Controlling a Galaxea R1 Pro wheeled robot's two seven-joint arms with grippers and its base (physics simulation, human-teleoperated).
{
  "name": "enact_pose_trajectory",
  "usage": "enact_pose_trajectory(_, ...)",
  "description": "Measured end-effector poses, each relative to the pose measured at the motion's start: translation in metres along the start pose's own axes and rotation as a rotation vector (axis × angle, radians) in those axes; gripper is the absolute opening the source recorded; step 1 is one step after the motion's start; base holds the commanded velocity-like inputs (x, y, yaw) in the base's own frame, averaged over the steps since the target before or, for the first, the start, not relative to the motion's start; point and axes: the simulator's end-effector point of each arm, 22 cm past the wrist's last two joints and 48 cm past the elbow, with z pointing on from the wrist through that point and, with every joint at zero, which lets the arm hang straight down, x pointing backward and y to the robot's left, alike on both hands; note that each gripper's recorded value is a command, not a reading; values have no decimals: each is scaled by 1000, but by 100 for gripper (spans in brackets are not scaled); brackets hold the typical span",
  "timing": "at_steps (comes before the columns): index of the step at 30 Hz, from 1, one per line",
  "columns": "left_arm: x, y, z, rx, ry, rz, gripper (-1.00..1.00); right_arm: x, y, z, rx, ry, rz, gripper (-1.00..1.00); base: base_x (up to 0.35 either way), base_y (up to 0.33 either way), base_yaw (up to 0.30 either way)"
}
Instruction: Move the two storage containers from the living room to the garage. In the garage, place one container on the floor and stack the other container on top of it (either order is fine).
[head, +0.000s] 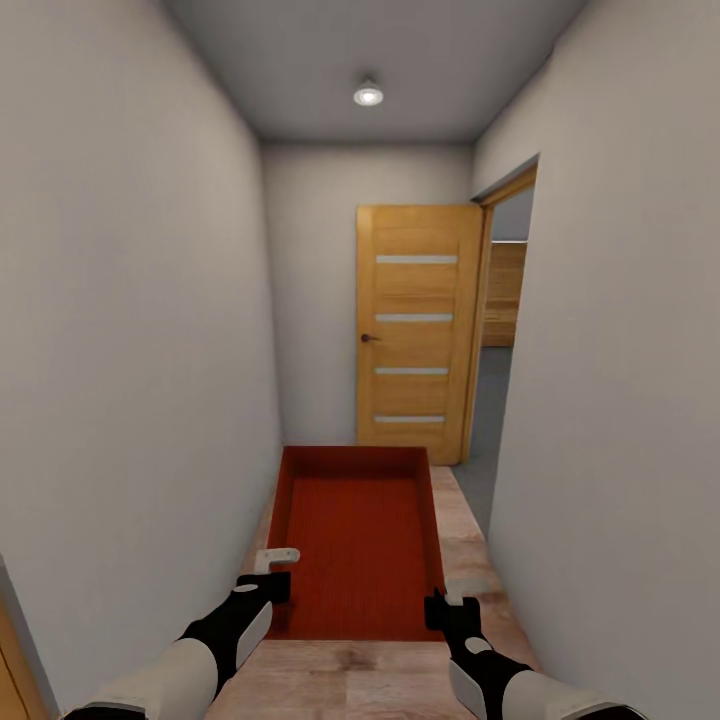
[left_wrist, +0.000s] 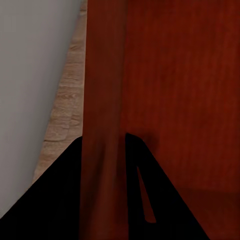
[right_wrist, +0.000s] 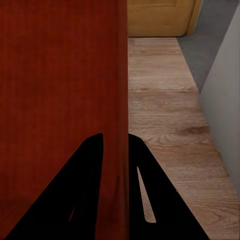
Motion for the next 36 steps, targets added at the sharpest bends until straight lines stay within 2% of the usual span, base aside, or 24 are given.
enact_pose_trajectory(36, 0, 0, 0, 0, 0, 0, -100, 0, 0, 0, 0, 0, 0, -100, 324, 0, 0)
